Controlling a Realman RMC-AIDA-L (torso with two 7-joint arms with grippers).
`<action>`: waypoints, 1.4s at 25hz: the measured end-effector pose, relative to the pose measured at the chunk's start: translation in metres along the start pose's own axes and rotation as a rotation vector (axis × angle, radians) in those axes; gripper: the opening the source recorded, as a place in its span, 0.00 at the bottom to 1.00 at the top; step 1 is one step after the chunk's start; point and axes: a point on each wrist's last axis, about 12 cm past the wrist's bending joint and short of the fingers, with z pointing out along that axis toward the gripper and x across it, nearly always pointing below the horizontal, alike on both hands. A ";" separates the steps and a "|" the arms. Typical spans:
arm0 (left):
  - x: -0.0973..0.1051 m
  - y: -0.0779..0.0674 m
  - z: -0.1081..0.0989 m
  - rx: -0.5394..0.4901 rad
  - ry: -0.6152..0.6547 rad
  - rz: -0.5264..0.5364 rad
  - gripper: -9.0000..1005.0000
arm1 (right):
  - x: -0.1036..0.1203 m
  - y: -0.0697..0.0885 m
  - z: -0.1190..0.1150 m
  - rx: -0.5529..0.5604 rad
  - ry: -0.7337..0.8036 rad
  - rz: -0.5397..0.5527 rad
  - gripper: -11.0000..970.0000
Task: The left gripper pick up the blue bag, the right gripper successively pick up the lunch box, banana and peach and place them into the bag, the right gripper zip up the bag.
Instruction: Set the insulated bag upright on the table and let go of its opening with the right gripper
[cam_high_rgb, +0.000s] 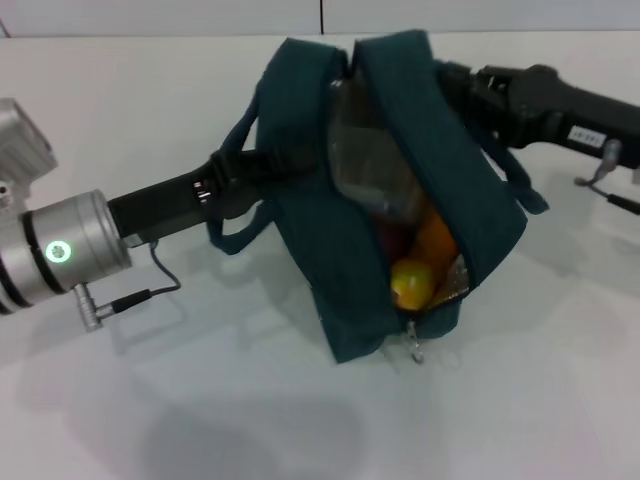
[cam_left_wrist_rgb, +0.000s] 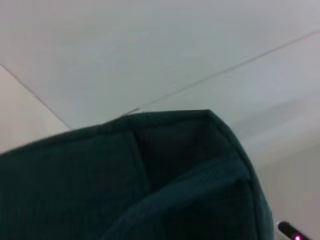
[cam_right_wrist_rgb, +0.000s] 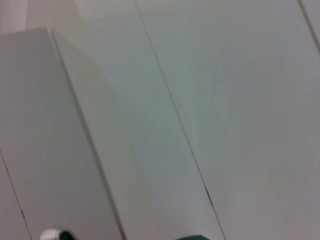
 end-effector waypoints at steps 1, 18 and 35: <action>0.000 0.000 -0.002 -0.002 -0.006 -0.003 0.04 | 0.003 0.000 0.003 0.004 0.012 0.003 0.08; 0.003 0.003 -0.010 -0.016 -0.030 -0.018 0.04 | 0.007 -0.002 0.025 -0.005 0.052 -0.005 0.10; 0.005 0.007 -0.021 -0.039 -0.061 -0.027 0.04 | 0.008 -0.005 0.021 0.024 0.051 0.001 0.36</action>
